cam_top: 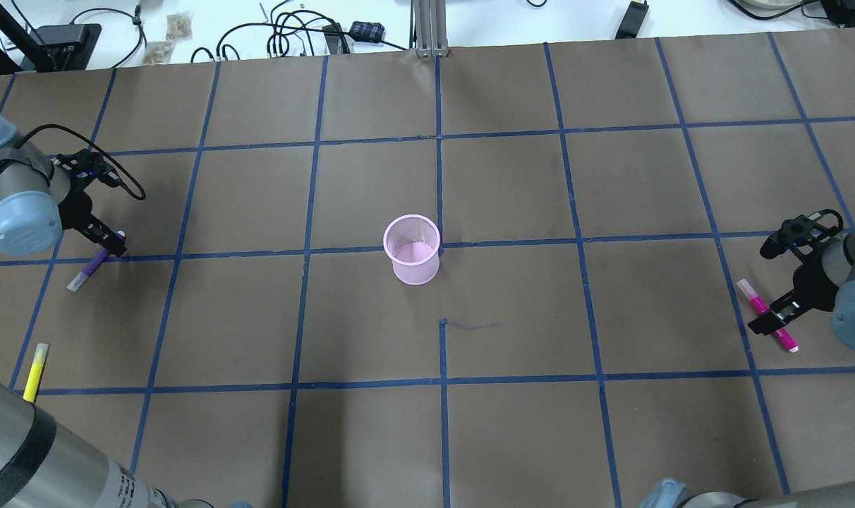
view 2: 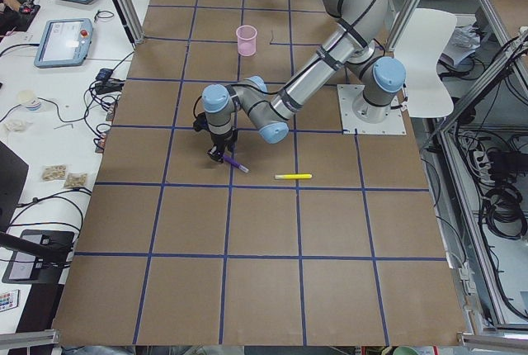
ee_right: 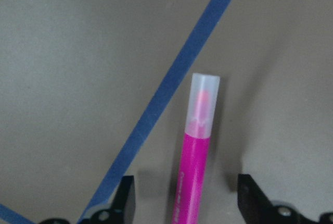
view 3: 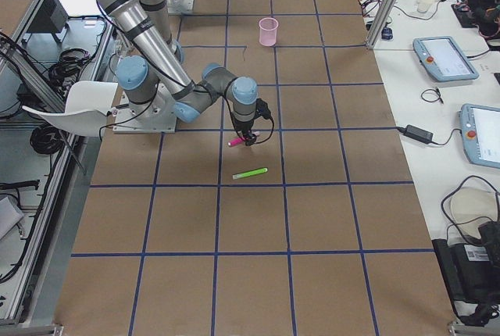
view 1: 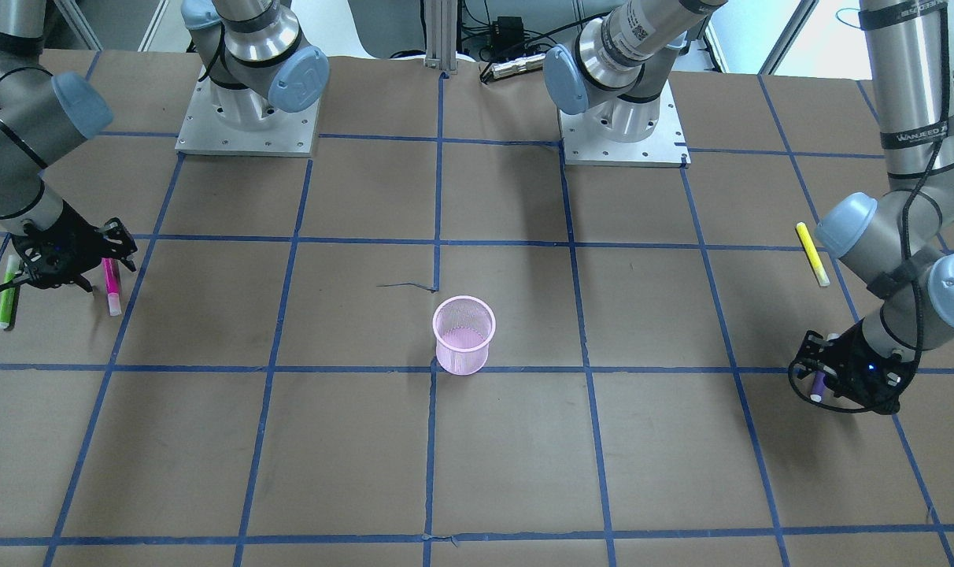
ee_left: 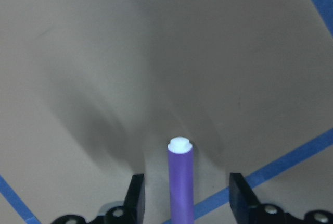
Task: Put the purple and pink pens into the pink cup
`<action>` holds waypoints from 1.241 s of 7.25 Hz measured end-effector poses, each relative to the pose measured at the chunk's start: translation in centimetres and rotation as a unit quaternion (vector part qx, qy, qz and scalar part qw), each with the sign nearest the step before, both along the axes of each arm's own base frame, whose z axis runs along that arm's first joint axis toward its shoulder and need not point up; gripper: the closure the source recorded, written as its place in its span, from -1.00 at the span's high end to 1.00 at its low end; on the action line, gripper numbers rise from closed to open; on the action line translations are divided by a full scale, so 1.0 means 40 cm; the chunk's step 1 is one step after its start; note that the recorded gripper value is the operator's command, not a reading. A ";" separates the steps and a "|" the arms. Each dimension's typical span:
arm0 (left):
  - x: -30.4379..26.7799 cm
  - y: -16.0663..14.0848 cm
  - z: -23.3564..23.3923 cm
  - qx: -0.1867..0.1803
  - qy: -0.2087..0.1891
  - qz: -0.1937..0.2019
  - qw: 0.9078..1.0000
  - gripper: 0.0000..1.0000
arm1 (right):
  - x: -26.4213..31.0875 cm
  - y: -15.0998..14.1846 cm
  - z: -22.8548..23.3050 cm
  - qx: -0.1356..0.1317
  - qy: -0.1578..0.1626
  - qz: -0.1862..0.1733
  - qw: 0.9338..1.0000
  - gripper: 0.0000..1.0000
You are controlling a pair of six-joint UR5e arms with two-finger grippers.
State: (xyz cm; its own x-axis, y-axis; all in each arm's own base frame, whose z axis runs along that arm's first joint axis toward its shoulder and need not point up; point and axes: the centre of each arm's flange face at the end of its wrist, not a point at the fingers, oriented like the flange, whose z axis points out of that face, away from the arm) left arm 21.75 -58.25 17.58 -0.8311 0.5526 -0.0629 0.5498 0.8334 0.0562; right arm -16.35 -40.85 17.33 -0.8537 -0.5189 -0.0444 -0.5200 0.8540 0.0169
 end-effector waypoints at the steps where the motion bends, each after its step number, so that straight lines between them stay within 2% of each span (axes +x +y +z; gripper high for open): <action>1: 0.000 0.000 -0.003 0.000 0.000 0.000 1.000 0.16 | -0.002 0.002 0.000 0.004 0.004 0.001 1.000 -1.00; 2: 0.000 0.000 -0.006 0.001 0.001 0.001 1.000 -0.56 | -0.005 0.002 0.002 0.007 0.008 0.001 1.000 -1.00; 3: 0.000 -0.001 -0.007 0.001 0.001 0.002 1.000 -0.67 | -0.011 0.004 0.009 0.013 0.017 0.002 1.000 -1.00; 4: 0.002 -0.002 -0.007 0.000 0.001 0.004 1.000 -0.94 | -0.020 0.004 0.022 0.019 0.030 0.003 0.999 -1.00; 5: 0.003 -0.004 -0.006 -0.001 0.001 0.006 1.000 -1.00 | -0.028 0.000 0.034 0.019 0.039 0.004 0.999 -1.00; 7: 0.005 -0.005 -0.006 -0.001 0.001 0.009 1.000 -1.00 | -0.030 -0.012 0.078 0.009 0.051 0.006 0.999 -1.00; 8: 0.003 -0.004 0.003 -0.003 -0.001 0.016 1.000 -1.00 | -0.013 -0.018 0.122 0.005 0.055 0.014 0.998 -1.00; 9: -0.002 -0.005 0.021 -0.007 -0.004 0.023 1.000 -1.00 | 0.030 -0.043 0.185 0.003 0.064 0.037 0.997 -1.00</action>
